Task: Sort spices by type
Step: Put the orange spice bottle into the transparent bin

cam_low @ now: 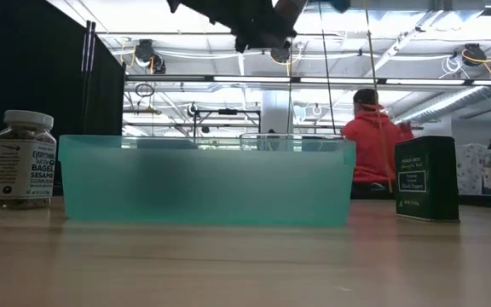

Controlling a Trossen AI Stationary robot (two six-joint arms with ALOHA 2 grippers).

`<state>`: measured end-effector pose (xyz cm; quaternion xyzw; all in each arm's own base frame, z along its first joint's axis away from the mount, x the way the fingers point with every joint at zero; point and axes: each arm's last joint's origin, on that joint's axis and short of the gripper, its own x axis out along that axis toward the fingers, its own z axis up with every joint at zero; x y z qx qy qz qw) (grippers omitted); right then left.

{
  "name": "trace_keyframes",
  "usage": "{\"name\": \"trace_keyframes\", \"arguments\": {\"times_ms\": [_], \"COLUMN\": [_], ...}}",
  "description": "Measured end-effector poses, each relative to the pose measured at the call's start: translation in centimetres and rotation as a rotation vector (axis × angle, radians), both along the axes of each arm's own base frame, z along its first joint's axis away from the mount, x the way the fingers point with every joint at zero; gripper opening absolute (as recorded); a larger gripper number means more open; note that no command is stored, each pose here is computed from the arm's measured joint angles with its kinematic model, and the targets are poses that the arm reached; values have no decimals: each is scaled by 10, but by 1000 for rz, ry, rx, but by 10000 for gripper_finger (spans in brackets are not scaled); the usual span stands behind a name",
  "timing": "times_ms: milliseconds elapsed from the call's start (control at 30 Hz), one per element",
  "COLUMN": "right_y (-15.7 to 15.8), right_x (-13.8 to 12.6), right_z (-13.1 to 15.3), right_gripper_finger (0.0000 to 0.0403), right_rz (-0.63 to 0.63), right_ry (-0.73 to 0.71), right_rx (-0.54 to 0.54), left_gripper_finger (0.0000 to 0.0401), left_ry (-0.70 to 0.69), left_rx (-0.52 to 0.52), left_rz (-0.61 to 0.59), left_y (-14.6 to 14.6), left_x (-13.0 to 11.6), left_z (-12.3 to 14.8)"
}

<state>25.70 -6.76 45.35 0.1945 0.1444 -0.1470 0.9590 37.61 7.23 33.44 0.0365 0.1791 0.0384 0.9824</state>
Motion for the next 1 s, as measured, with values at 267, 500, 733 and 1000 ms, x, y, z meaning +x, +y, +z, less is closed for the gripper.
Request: {"name": "trace_keyframes", "arguments": {"times_ms": [267, 500, 733, 1000], "right_y": [30, 38, 33, 31], "right_x": [-31, -20, -3, 0], "right_z": [28, 21, 9, 8], "right_gripper_finger": [327, 325, 325, 308], "right_rz": [158, 168, 162, 153], "right_ry": [-101, -63, -1, -5], "right_rx": [-261, -271, -250, -252], "left_gripper_finger": [186, 186, 186, 186], "left_ry": [-198, -220, -227, -228], "left_rx": [-164, -198, -186, -165], "left_rz": [-253, -241, -218, -219], "left_y": [7, 11, 11, 11], "left_x": [1, 0, 0, 0], "left_z": [19, 21, 22, 22]}}
